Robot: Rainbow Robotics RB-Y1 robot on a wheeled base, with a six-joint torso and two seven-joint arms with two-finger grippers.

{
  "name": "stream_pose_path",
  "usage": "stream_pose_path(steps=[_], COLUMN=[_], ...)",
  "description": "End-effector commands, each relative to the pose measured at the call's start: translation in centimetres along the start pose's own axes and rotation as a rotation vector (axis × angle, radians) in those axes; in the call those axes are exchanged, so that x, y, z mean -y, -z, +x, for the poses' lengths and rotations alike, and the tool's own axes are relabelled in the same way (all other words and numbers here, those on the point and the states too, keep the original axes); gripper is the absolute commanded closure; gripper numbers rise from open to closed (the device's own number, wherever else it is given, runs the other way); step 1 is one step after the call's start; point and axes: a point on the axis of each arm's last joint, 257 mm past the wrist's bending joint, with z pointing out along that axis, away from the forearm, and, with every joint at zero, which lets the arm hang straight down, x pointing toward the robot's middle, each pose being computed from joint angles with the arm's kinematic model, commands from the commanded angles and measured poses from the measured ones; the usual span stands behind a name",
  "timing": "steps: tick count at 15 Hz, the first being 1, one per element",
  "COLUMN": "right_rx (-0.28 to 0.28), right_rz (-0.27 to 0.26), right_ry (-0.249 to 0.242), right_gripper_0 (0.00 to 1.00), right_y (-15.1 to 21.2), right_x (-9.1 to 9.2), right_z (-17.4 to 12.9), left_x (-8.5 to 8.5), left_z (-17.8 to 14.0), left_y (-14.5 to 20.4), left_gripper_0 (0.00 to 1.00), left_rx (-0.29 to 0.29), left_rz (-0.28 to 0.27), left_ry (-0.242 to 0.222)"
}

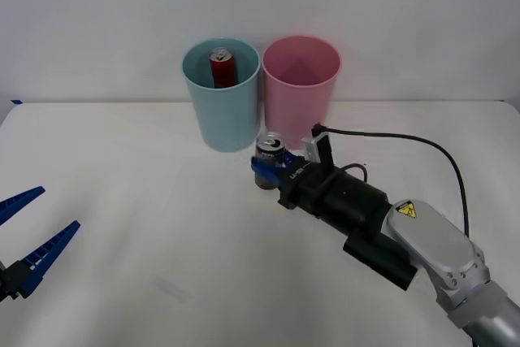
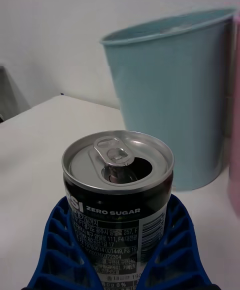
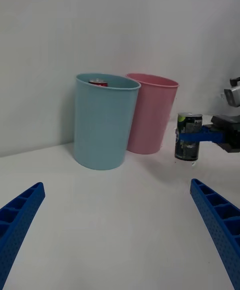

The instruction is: Grasp the object on the table and drop it into the matching bin: aluminum can to the light blue bin, PET bottle to the pink bin.

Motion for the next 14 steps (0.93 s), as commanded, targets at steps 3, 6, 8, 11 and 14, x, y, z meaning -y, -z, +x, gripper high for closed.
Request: stream_pose_path(steps=[3, 6, 8, 11, 14], right_rx=[0.081, 0.148, 0.174, 0.217, 0.218], right_rz=[-0.037, -0.055, -0.068, -0.088, -0.109], right_ry=[-0.044, -0.060, -0.043, 0.006, 0.042], right_gripper_0=[1.00, 1.00, 1.00, 1.00, 1.00], right_y=[2.0, 3.1, 3.0, 2.2, 0.4], right_x=[-1.1, -1.3, -1.3, -1.0, -0.3], right_z=[-6.2, -10.9, -13.2, -17.2, -19.7], left_x=[0.0, 0.0, 0.0, 0.0, 0.0], left_z=[0.0, 0.0, 0.0, 0.0, 0.0], left_y=[0.0, 0.0, 0.0, 0.0, 0.0], left_gripper_0=[0.00, 0.00, 0.00, 0.00, 0.00], left_rx=[0.000, 0.000, 0.000, 0.000, 0.000], left_rz=[0.000, 0.000, 0.000, 0.000, 0.000], left_ry=[0.000, 0.000, 0.000, 0.000, 0.000])
